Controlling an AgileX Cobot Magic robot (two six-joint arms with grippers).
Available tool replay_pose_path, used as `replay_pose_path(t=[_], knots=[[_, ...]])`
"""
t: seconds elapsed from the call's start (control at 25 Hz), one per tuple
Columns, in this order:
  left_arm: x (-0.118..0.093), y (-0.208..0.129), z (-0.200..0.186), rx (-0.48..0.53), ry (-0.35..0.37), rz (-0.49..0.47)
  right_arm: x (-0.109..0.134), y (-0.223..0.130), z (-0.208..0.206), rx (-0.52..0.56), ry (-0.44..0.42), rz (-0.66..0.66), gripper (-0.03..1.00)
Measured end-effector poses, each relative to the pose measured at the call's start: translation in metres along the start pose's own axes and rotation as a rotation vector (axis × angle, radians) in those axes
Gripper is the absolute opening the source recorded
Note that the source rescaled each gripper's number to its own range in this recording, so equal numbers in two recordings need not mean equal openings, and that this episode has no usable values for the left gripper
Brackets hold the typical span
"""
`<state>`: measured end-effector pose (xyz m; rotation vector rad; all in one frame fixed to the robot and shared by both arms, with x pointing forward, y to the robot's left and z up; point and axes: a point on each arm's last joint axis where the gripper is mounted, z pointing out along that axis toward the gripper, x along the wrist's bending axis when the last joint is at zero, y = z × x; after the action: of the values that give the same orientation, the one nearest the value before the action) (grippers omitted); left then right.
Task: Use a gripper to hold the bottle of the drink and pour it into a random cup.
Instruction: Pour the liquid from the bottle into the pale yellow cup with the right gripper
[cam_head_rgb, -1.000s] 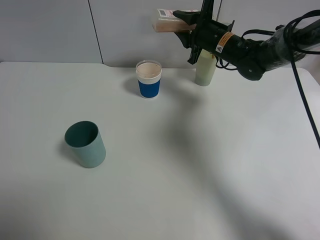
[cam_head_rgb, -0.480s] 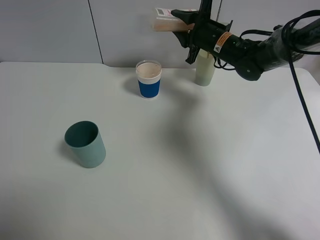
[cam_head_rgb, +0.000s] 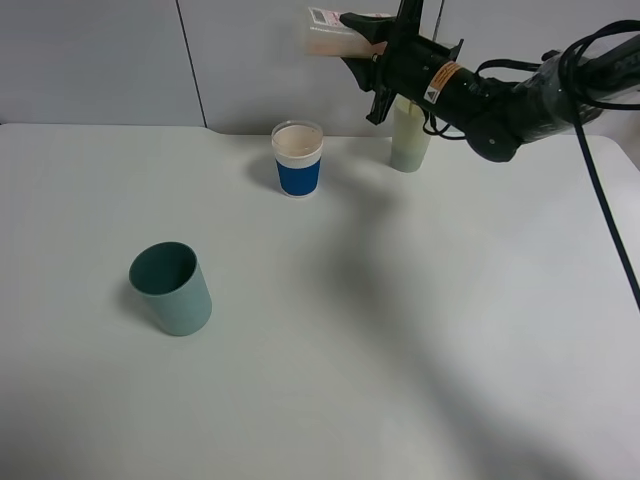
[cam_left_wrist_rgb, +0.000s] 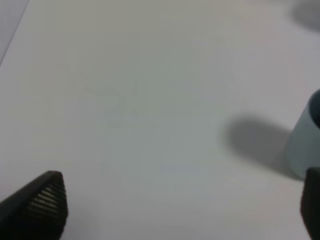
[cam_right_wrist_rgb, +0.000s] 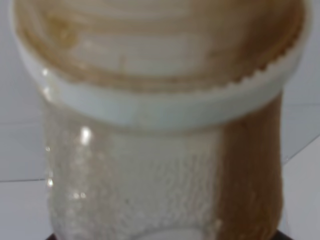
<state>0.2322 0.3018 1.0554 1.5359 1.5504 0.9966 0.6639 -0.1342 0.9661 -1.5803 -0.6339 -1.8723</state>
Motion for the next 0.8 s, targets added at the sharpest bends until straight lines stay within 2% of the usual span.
replay_pose_path(t=[0.8], knots=[[0.0000,0.0000,0.0000,0.000,0.000,0.000,0.0078,-0.0002,0.0006,-0.014,0.088,0.027,0.00]])
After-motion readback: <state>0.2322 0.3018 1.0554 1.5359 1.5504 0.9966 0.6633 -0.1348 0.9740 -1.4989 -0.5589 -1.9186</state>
